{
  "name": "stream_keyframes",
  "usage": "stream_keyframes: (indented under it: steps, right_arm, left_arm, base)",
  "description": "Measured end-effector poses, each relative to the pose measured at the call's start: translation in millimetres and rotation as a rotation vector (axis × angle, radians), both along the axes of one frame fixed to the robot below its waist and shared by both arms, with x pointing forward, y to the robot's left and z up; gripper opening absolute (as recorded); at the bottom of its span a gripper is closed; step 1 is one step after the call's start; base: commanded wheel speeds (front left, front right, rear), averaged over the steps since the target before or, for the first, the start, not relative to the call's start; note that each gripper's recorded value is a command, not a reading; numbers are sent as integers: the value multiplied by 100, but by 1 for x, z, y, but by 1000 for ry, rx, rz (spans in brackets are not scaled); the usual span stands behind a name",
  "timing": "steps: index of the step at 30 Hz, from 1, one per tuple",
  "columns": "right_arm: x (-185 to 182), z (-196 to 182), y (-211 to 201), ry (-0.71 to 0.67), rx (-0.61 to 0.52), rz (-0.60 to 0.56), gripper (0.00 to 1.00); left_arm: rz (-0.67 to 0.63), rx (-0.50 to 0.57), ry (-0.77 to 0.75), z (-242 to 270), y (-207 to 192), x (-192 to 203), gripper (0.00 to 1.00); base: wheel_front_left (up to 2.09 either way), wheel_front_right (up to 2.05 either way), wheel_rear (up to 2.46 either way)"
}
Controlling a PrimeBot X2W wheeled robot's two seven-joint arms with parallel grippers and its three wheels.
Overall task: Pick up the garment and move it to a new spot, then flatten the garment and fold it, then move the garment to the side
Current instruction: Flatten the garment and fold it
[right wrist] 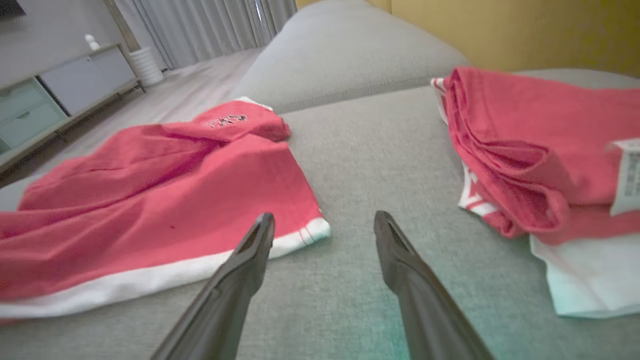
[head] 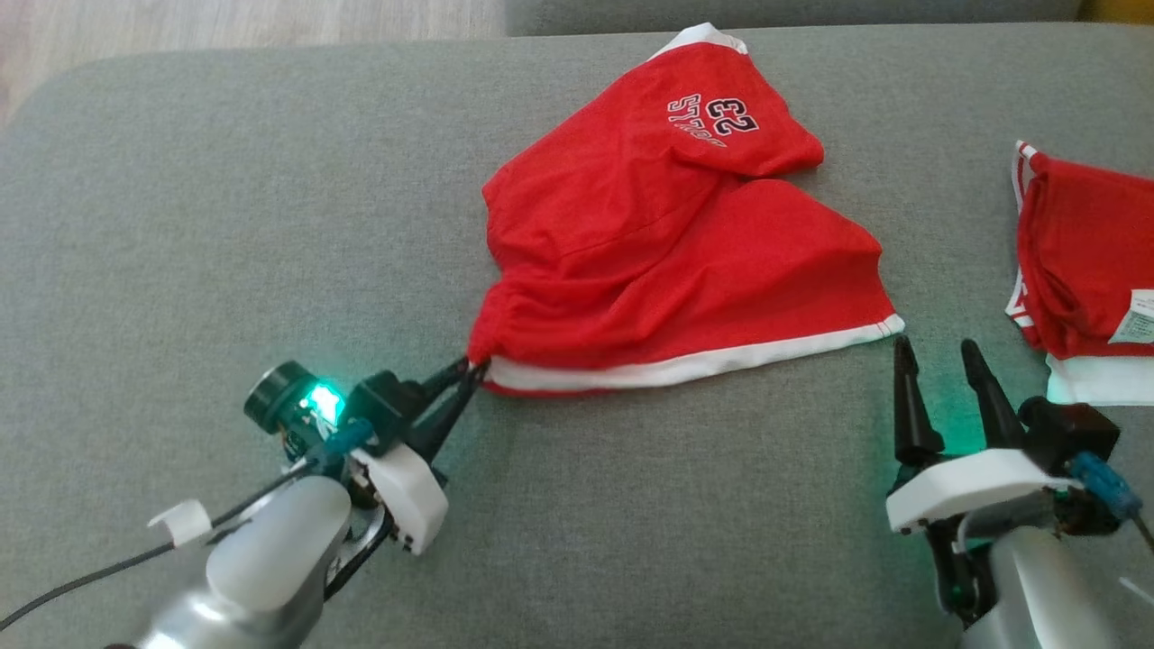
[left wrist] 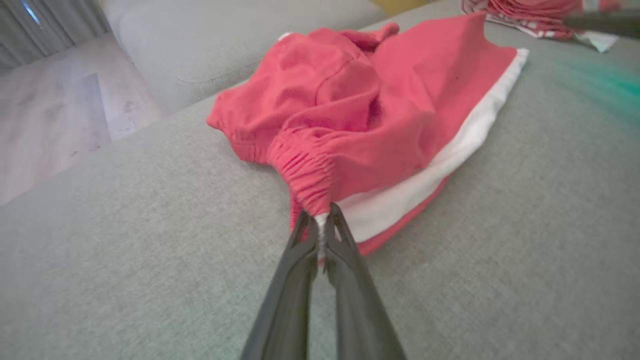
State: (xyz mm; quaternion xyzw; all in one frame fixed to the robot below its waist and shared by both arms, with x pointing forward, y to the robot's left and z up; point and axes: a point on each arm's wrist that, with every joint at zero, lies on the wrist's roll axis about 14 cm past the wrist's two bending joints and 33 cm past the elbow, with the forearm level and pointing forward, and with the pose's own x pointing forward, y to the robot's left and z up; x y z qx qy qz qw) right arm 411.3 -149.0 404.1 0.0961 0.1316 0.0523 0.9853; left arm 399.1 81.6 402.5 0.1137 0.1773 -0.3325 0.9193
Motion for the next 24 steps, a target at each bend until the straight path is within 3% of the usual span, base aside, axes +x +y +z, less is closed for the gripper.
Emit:
stream_keyframes:
  steps: [10,24]
  right_arm:
    - [19,-20,8,113,-56,45,100]
    - [22,-35,23,163,-109,112,100]
  left_arm:
    - [57,-50,-36,11,0,5,0]
    - [64,-54,-36,11,0,4,0]
  base:
    - [0,0,0]
    - [0,0,0]
